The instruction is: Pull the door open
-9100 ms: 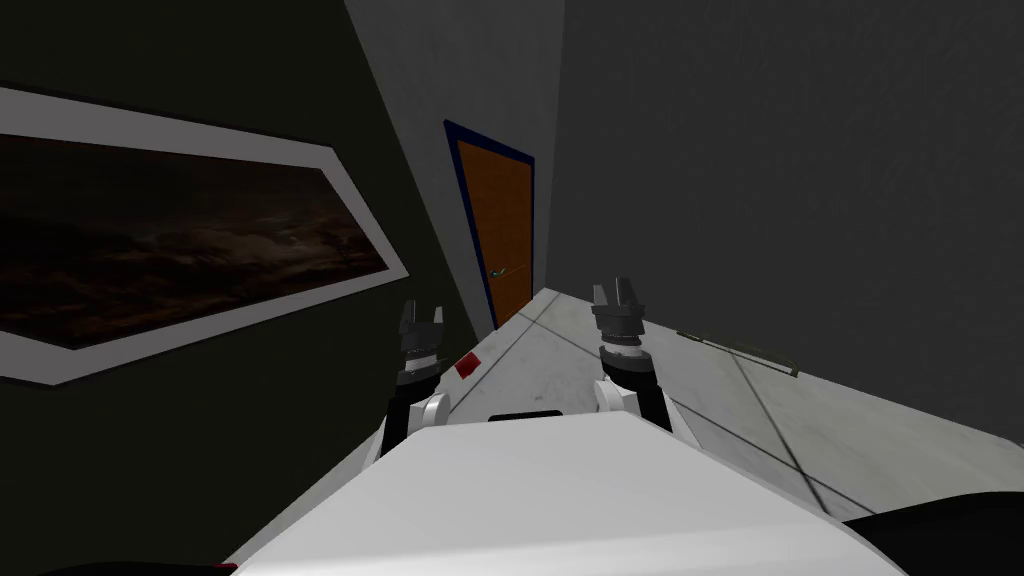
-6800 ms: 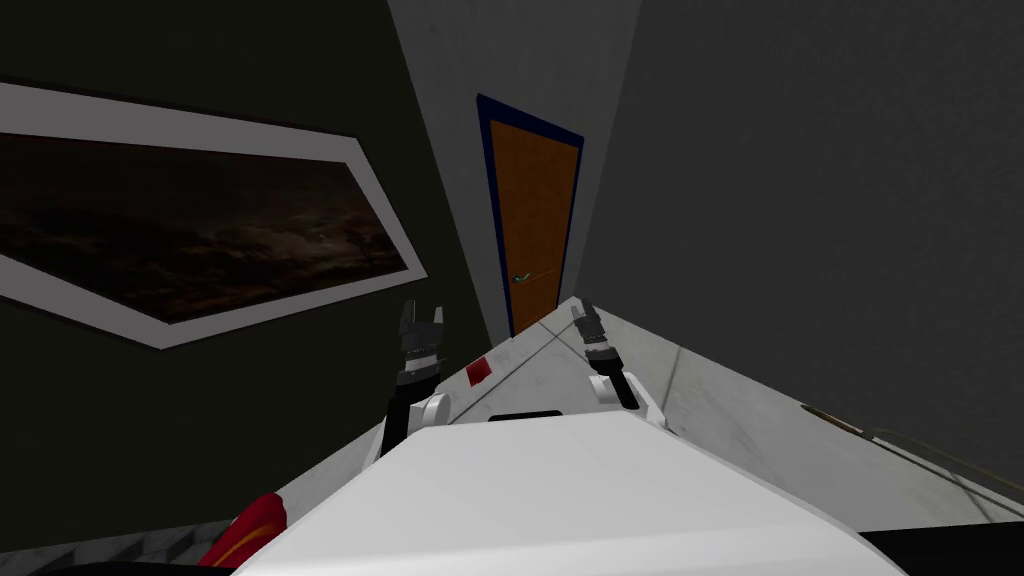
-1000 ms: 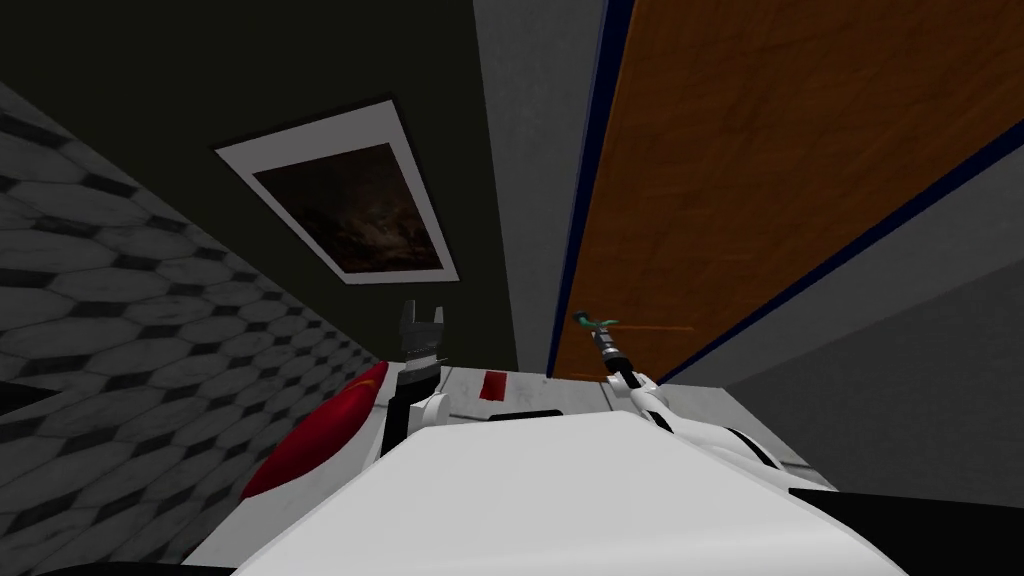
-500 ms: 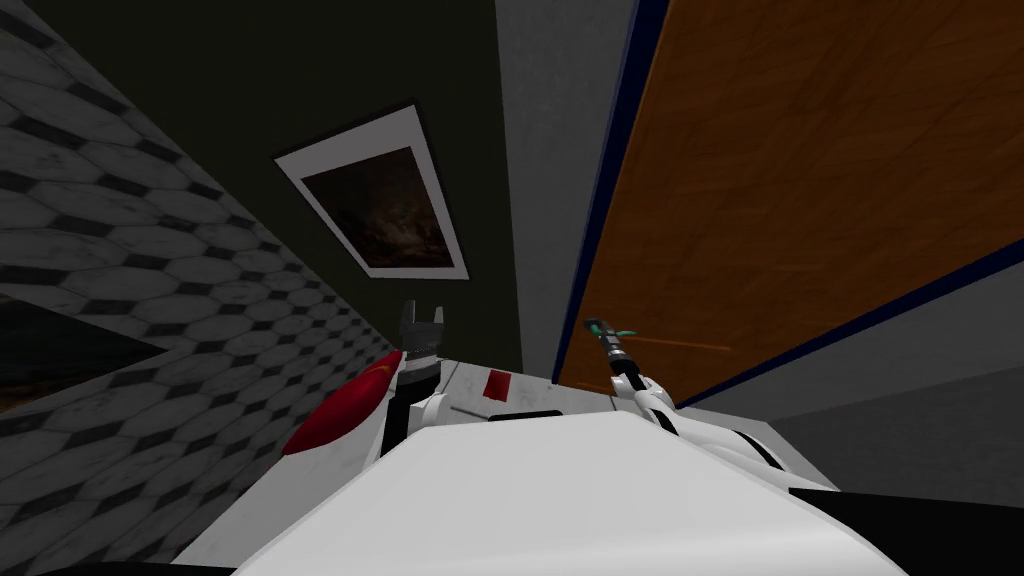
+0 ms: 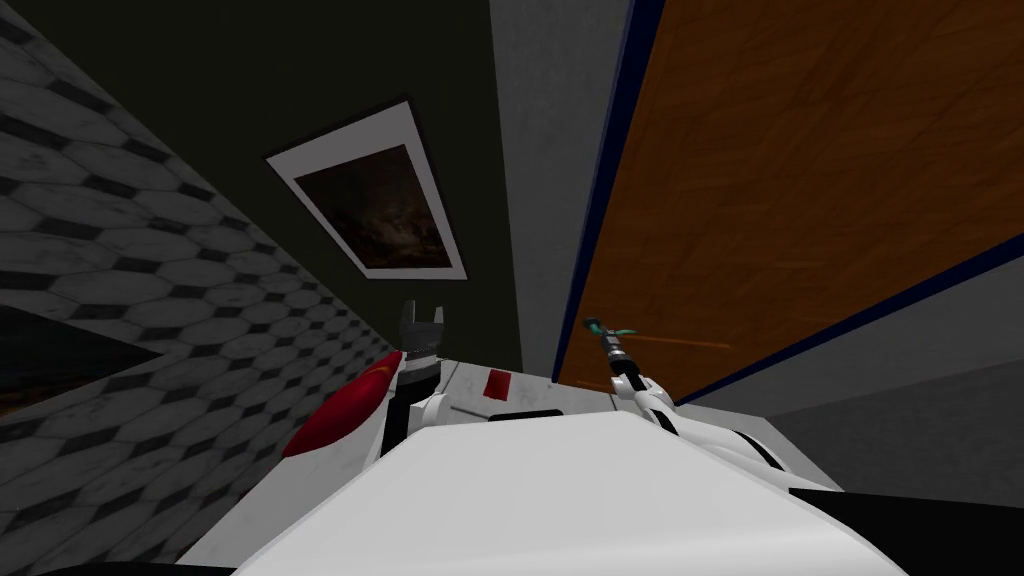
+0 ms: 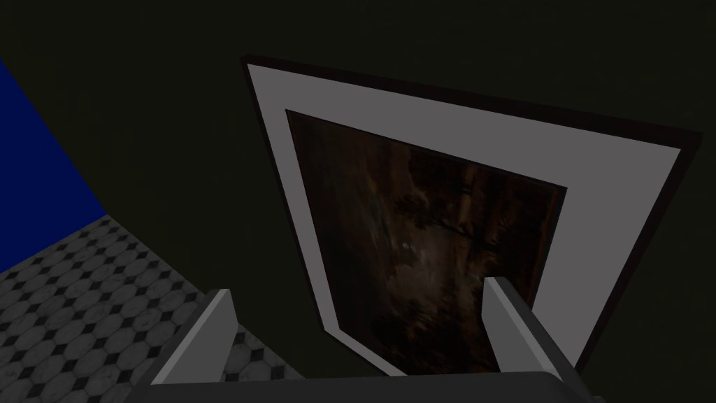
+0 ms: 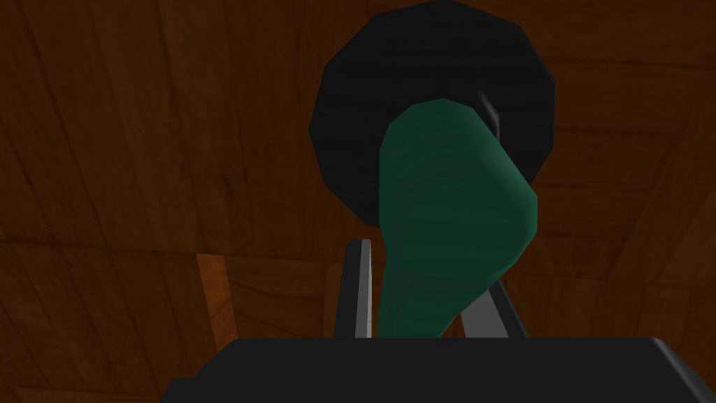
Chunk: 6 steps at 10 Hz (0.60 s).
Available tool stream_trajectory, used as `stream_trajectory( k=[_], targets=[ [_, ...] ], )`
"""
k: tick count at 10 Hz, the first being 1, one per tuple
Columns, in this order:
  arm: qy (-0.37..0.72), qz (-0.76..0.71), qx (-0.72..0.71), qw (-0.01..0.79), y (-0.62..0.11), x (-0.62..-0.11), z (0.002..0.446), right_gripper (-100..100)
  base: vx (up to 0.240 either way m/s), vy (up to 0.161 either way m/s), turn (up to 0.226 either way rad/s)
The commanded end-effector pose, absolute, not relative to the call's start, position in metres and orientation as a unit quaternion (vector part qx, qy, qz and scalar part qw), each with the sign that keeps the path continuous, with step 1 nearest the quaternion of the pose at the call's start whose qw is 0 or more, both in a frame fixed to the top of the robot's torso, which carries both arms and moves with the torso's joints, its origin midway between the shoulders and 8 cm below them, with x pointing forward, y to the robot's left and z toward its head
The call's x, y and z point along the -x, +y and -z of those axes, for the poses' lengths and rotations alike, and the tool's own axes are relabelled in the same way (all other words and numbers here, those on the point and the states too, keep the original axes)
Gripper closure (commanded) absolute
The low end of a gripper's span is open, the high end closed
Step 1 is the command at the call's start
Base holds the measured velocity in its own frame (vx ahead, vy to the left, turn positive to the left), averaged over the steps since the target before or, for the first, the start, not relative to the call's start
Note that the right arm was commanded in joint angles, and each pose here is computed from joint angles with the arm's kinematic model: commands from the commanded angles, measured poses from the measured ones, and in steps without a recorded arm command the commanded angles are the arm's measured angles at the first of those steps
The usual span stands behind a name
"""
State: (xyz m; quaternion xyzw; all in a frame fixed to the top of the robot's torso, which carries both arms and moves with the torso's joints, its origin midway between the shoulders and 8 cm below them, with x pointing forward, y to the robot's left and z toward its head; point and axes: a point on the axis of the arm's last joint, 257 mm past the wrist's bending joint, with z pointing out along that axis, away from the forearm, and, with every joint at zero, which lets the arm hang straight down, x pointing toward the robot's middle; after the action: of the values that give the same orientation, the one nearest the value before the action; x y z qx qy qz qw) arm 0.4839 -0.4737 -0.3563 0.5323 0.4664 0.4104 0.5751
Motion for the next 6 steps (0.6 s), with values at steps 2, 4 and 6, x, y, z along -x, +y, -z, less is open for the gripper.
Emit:
stream_trajectory(
  k=[2,4,6],
  targets=[
    [0.472,-0.416,-0.527,0.571,-0.470,-0.484,0.356,100,-0.055,-0.011,0.035],
    [0.477,-0.422,-0.522,0.568,-0.466,-0.485,0.355,100,-0.213,-0.045,0.083],
    [0.484,-0.430,-0.514,0.562,-0.461,-0.485,0.355,100,-0.174,-0.047,0.073]
  ],
)
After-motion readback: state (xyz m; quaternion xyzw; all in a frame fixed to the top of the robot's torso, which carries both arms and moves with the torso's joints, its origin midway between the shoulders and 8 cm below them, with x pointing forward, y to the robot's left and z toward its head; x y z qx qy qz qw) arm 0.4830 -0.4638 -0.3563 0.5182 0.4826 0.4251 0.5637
